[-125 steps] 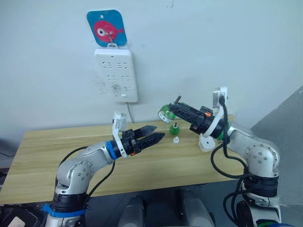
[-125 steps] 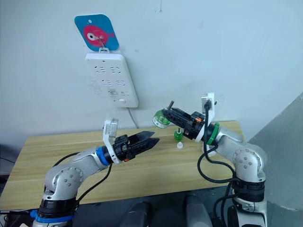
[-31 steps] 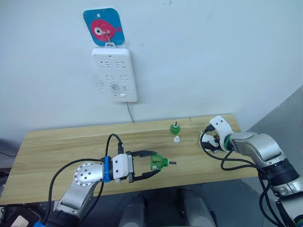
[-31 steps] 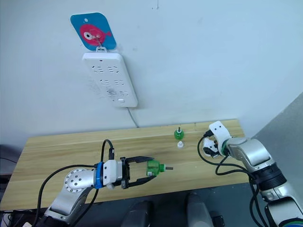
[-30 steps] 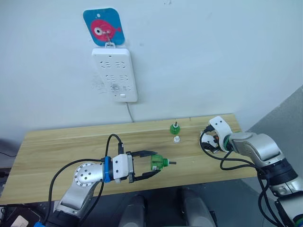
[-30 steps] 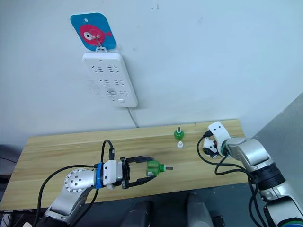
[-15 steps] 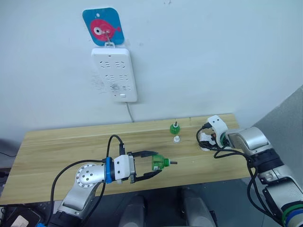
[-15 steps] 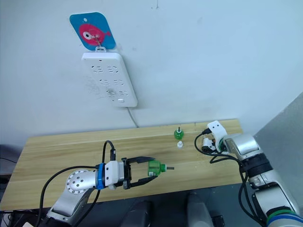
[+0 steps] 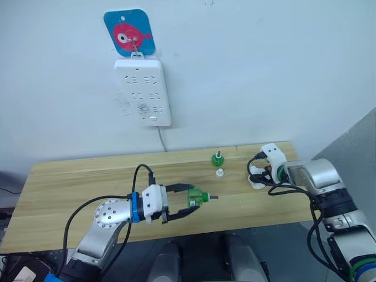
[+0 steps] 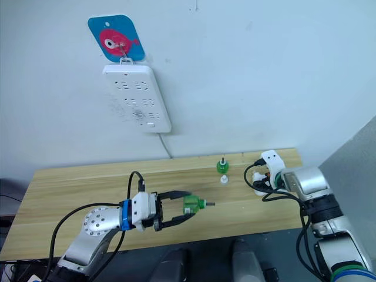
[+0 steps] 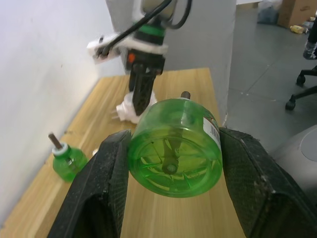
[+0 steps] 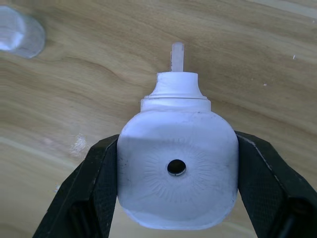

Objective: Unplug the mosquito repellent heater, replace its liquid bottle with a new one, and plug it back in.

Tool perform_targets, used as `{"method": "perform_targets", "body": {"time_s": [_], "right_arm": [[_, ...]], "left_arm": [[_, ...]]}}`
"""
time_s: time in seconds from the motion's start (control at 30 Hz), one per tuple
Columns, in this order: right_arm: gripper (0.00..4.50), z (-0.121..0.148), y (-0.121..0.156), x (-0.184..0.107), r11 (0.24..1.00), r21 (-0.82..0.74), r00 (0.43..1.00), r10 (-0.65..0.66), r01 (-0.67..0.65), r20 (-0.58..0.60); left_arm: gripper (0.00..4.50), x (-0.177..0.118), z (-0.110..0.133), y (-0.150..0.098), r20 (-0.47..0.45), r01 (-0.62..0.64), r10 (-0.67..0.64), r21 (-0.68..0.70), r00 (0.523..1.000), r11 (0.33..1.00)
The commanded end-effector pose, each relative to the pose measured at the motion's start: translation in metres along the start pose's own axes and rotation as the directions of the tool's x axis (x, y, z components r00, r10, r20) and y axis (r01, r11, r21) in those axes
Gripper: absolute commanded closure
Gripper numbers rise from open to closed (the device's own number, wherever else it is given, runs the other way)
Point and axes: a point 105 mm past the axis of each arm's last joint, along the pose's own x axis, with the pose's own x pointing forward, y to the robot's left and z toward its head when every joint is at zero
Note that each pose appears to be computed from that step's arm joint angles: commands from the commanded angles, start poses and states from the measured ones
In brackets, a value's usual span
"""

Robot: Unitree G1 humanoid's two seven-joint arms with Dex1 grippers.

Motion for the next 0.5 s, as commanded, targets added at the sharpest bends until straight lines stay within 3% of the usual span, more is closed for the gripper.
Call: {"method": "perform_targets", "body": {"time_s": [0.03,0.17,0.3,0.4,0.5], "right_arm": [[1.54,0.025,0.005,-0.040,0.988,0.093,0.979,0.101,-0.119,0.177],[1.54,0.036,0.035,-0.075,0.911,0.176,0.892,0.301,-0.374,0.337],[1.54,0.051,0.071,-0.106,0.776,0.101,0.696,0.489,-0.622,0.526],[1.54,0.053,0.098,-0.121,0.657,0.018,0.540,0.603,-0.753,0.587],[1.54,0.050,0.111,-0.125,0.594,0.006,0.484,0.650,-0.805,0.586]], "left_arm": [[2.13,-0.001,0.023,0.019,0.038,-0.061,0.069,-0.172,0.997,0.983],[2.13,-0.004,0.035,0.026,0.050,-0.067,0.091,-0.355,0.995,0.933],[2.13,-0.010,0.048,0.030,0.083,-0.022,0.075,-0.515,0.994,0.857],[2.13,-0.012,0.063,0.037,0.130,0.025,0.065,-0.591,0.989,0.807],[2.13,-0.012,0.075,0.042,0.160,0.056,0.057,-0.624,0.986,0.779]]}}
